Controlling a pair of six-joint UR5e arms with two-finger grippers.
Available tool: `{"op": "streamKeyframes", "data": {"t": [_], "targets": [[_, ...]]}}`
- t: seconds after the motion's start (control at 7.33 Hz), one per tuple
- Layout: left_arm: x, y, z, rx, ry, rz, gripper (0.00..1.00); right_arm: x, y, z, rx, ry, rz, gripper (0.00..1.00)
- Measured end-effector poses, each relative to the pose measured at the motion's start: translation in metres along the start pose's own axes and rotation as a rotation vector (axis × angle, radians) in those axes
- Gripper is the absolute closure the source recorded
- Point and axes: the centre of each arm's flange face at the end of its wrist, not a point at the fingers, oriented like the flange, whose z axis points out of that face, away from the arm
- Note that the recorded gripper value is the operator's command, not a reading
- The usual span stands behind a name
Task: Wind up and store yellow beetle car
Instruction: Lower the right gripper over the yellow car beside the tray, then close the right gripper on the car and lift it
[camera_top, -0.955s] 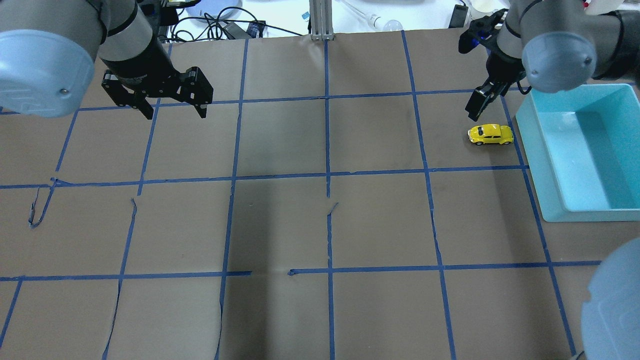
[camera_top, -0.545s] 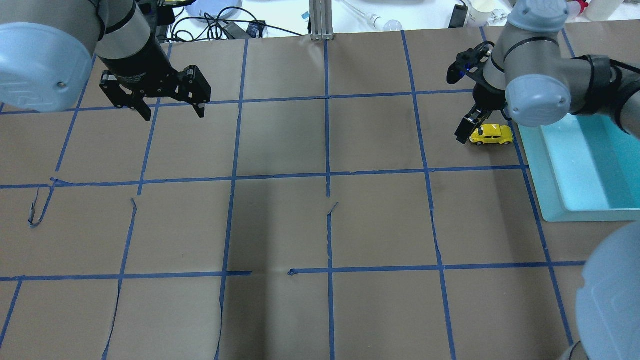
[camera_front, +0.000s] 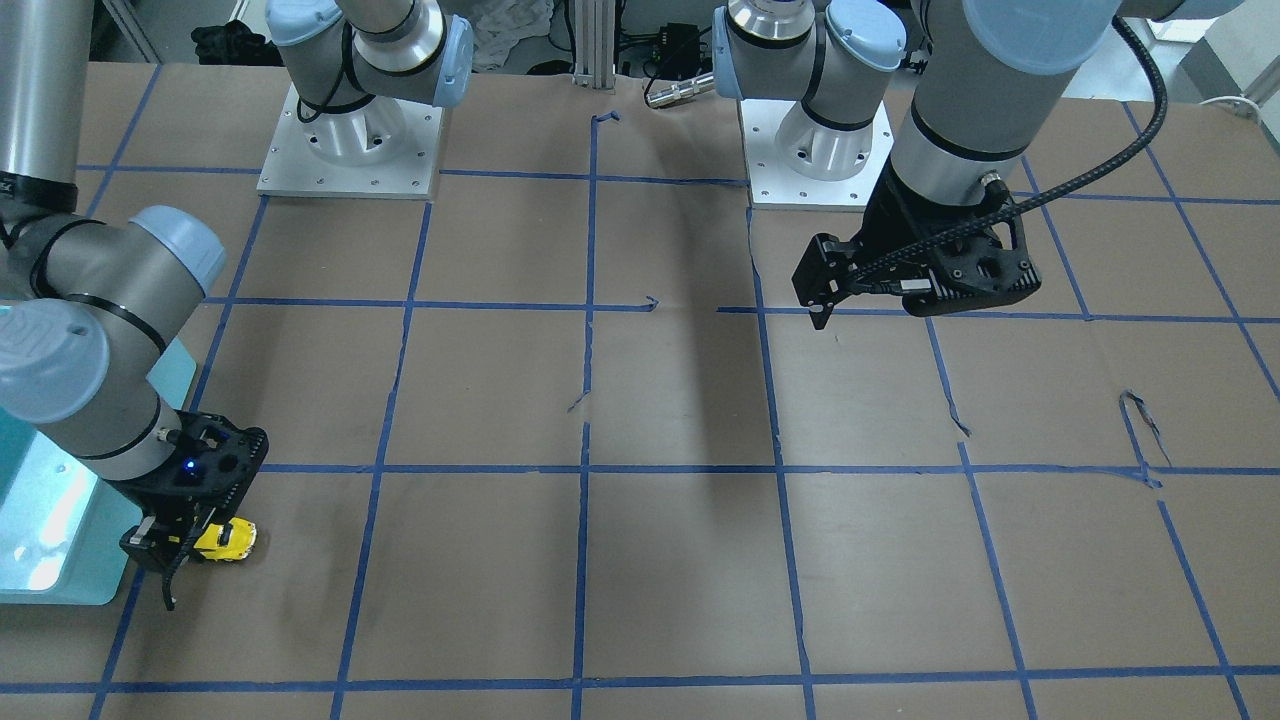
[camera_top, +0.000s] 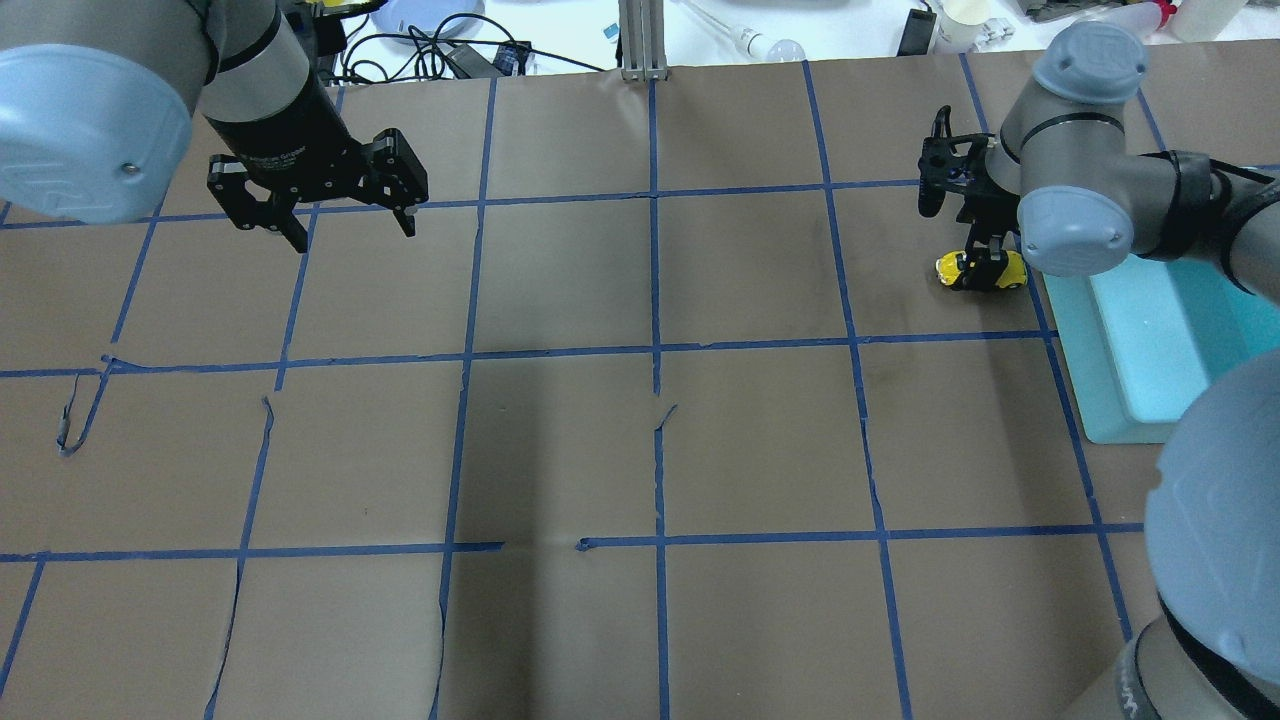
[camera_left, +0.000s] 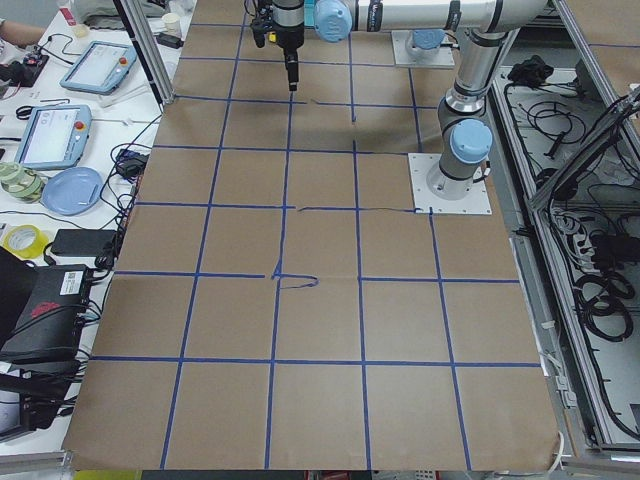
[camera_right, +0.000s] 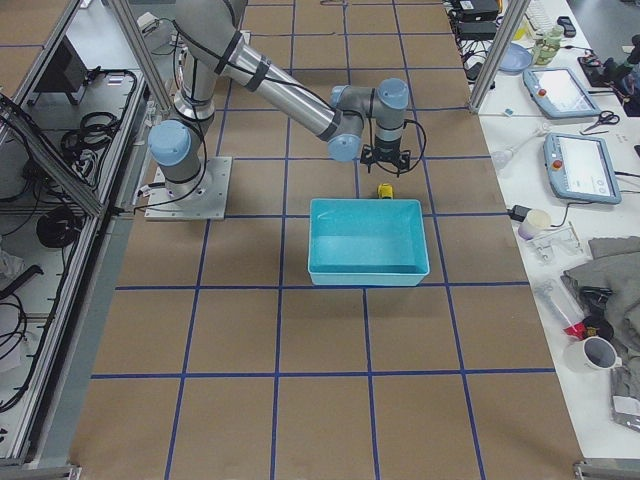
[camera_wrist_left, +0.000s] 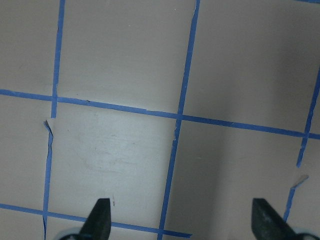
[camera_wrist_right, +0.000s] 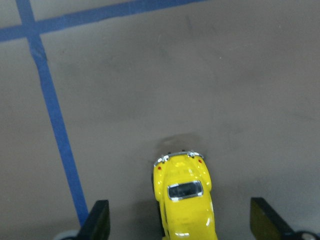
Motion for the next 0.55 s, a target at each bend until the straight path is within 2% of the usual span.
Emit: {"op": "streamKeyframes", "data": {"t": [0.14, 0.27, 0.55], "targets": [[0.0, 0.0, 0.0, 0.0, -0.001, -0.002, 0.0, 0.006, 0.014, 0.012, -0.002, 0.007, -0.05, 0.08], [0.0, -0.001, 0.0, 0.004, 0.0, -0.002, 0.0, 0.01, 0.022, 0.023, -0.001, 0.006, -0.068, 0.34], [0.0, -0.002, -0.001, 0.011, 0.003, 0.001, 0.0, 0.011, 0.027, 0.031, -0.002, 0.0, -0.076, 0.94]]}}
